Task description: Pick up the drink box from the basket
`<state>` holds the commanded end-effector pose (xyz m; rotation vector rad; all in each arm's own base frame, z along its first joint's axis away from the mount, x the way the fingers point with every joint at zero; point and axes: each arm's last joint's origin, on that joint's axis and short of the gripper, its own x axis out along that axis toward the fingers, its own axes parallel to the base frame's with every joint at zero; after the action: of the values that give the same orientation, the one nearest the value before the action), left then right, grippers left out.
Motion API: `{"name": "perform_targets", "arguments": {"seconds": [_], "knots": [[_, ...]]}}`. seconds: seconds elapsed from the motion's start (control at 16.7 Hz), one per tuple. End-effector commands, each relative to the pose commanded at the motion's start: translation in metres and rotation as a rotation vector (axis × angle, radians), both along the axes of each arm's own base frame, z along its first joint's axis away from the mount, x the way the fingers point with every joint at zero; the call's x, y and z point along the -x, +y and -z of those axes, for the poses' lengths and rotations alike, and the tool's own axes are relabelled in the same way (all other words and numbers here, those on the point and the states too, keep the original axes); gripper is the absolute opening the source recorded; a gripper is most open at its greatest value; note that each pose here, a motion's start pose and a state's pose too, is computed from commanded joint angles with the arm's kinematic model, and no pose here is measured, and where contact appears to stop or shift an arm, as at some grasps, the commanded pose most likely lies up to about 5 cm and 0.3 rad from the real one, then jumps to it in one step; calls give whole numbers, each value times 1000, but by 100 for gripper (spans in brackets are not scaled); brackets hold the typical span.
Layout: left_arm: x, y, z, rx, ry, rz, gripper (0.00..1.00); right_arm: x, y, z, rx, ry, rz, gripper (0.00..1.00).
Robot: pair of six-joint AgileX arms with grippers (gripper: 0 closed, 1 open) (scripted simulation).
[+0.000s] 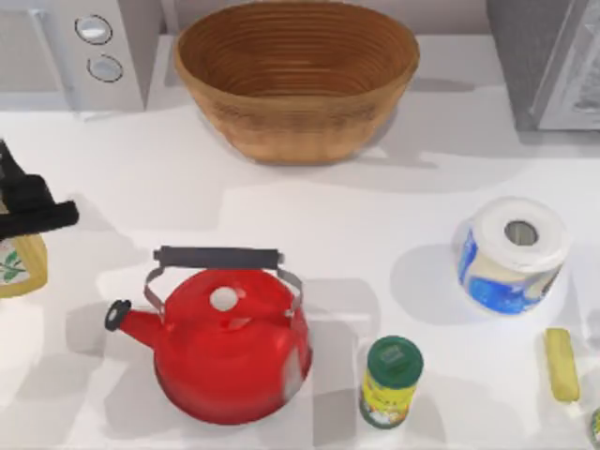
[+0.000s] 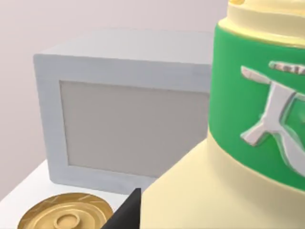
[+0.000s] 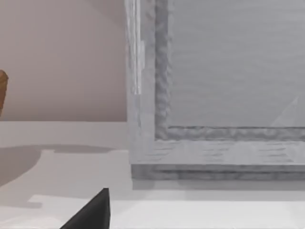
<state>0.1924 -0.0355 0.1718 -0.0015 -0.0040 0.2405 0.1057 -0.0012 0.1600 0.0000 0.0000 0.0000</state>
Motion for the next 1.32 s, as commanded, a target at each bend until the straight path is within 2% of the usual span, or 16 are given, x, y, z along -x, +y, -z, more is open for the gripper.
{"name": "perform_targets", "arguments": {"seconds": [0.42, 0.78, 1.32], "knots": [[-26, 9, 33, -1, 4, -8, 0, 0, 0, 0, 0, 0, 0, 100], [-28, 11, 38, -1, 3, -8, 0, 0, 0, 0, 0, 0, 0, 100], [-28, 11, 38, -1, 3, -8, 68, 0, 0, 0, 0, 0, 0, 100]]}}
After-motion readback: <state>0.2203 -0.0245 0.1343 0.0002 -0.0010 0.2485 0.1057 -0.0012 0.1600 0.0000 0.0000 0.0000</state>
